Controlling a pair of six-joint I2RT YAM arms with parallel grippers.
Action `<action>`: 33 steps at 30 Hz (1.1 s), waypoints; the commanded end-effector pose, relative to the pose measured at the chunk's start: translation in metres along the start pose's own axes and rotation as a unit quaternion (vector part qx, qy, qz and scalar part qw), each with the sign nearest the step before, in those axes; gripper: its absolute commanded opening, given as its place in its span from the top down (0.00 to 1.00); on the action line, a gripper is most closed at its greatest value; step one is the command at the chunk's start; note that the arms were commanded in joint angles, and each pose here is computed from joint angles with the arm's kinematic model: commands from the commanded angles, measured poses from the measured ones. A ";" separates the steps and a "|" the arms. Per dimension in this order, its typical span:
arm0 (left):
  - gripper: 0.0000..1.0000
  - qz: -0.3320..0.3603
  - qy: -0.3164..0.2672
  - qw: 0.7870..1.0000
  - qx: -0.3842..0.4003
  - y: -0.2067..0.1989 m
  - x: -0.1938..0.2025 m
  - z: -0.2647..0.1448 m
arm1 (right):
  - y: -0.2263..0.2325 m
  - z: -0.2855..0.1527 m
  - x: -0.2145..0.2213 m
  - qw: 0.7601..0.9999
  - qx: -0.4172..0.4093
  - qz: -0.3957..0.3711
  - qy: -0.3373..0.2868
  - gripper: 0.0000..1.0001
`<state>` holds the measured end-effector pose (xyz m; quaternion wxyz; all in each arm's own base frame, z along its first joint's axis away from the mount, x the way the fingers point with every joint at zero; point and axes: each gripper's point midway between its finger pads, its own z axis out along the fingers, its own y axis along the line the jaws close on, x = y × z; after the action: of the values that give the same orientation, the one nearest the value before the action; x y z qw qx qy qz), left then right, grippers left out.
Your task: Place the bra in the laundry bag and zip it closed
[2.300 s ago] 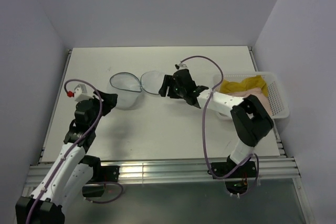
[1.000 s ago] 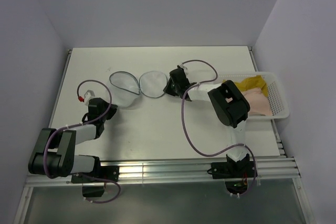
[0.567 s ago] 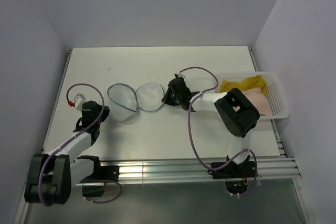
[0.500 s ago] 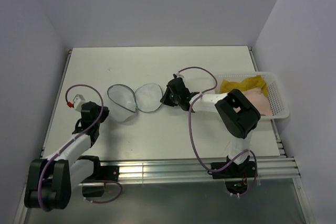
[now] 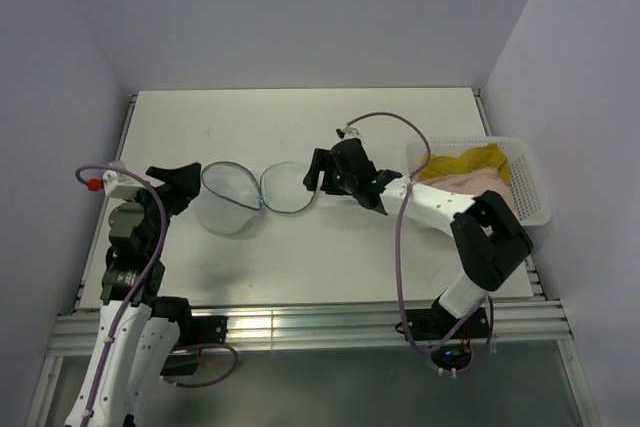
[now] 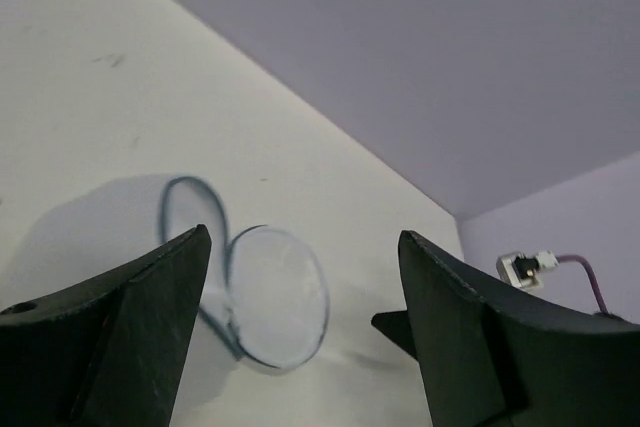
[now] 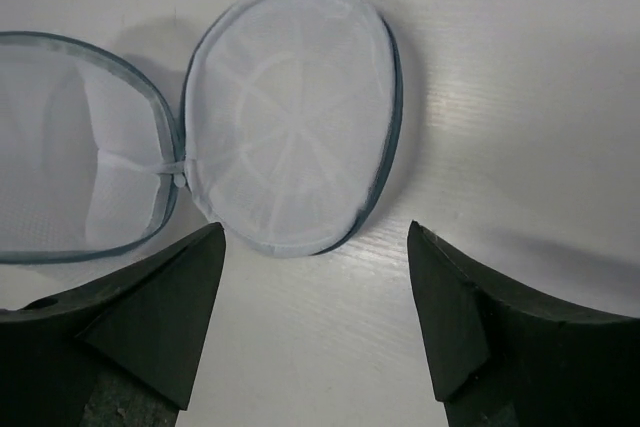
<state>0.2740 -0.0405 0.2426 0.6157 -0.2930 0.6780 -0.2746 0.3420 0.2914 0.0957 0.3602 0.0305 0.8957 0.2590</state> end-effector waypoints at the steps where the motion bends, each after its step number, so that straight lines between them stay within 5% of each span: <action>1: 0.17 0.044 0.019 0.996 0.074 -0.048 -0.014 -0.016 | 0.006 -0.048 -0.062 0.995 0.011 -0.042 -0.091 0.20; 6: 0.14 0.085 0.079 0.966 0.231 -0.118 -0.002 -0.036 | -0.035 -0.107 -0.113 0.984 0.060 -0.025 -0.166 0.36; 11: 0.13 0.109 0.200 0.918 0.324 -0.147 0.046 -0.042 | -0.134 -0.147 -0.144 0.953 0.192 0.043 -0.228 0.50; 17: 0.13 0.140 0.294 0.859 0.394 -0.170 0.087 -0.075 | -0.224 -0.157 -0.120 0.926 0.304 0.094 -0.201 0.56; 23: 0.13 0.172 0.291 0.860 0.382 -0.167 0.092 -0.084 | -0.267 -0.153 -0.099 0.908 0.358 0.120 -0.183 0.53; 28: 0.14 0.179 0.281 0.867 0.370 -0.164 0.090 -0.087 | -0.265 -0.124 -0.088 0.927 0.332 0.121 -0.126 0.60; 33: 0.14 0.180 0.275 0.871 0.364 -0.162 0.088 -0.087 | -0.269 -0.112 -0.075 0.931 0.330 0.119 -0.097 0.58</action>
<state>0.1893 -0.2180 0.2908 0.4765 0.1622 0.7284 -0.4649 0.3452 -0.0123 0.0661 0.3637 0.2862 0.8859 -0.0296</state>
